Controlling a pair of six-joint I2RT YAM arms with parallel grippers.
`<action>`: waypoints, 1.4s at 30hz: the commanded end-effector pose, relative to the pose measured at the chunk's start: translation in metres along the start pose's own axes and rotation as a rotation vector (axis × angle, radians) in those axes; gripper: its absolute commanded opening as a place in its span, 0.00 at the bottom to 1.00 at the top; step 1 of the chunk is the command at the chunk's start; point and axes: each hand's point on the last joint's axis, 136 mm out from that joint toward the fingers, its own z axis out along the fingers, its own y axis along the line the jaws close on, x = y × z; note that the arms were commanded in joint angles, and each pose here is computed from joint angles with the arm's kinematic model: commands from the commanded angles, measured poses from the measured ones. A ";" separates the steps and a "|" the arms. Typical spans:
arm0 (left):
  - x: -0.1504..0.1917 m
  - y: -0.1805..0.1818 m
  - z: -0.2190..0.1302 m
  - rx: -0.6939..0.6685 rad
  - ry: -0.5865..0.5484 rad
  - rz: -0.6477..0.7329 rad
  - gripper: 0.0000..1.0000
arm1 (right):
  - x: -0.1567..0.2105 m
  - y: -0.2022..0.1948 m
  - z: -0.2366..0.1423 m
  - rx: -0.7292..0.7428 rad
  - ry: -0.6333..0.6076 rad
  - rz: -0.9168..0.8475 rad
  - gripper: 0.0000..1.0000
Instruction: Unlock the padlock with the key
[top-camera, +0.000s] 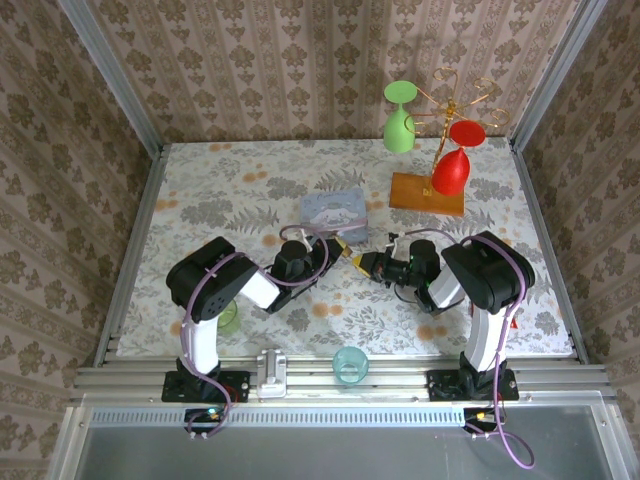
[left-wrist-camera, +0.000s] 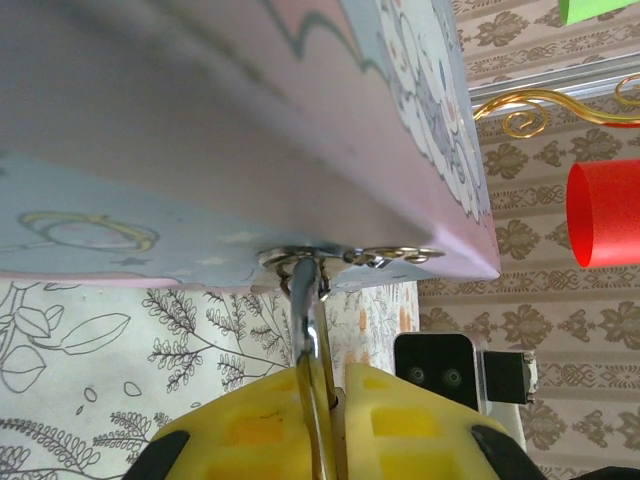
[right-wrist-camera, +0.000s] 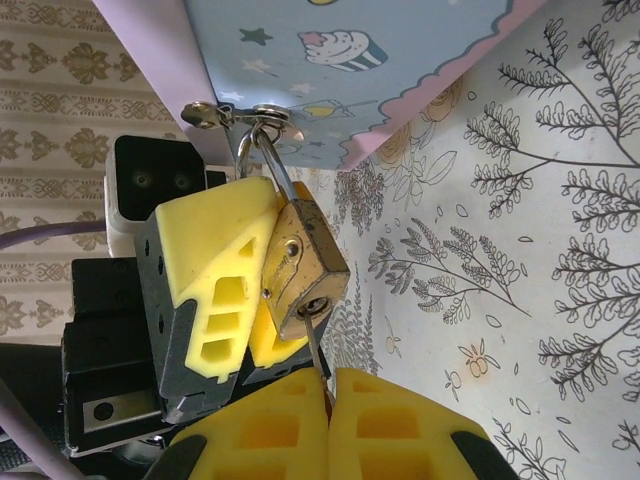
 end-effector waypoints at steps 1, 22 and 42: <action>0.003 -0.038 -0.003 0.135 0.017 -0.012 0.00 | -0.009 0.004 0.006 -0.026 -0.005 -0.004 0.00; 0.016 -0.080 0.001 0.242 0.087 -0.043 0.00 | -0.031 0.016 0.014 -0.119 0.110 0.038 0.00; 0.018 -0.058 0.009 0.195 0.082 -0.024 0.00 | -0.028 0.024 -0.004 -0.133 0.116 0.025 0.00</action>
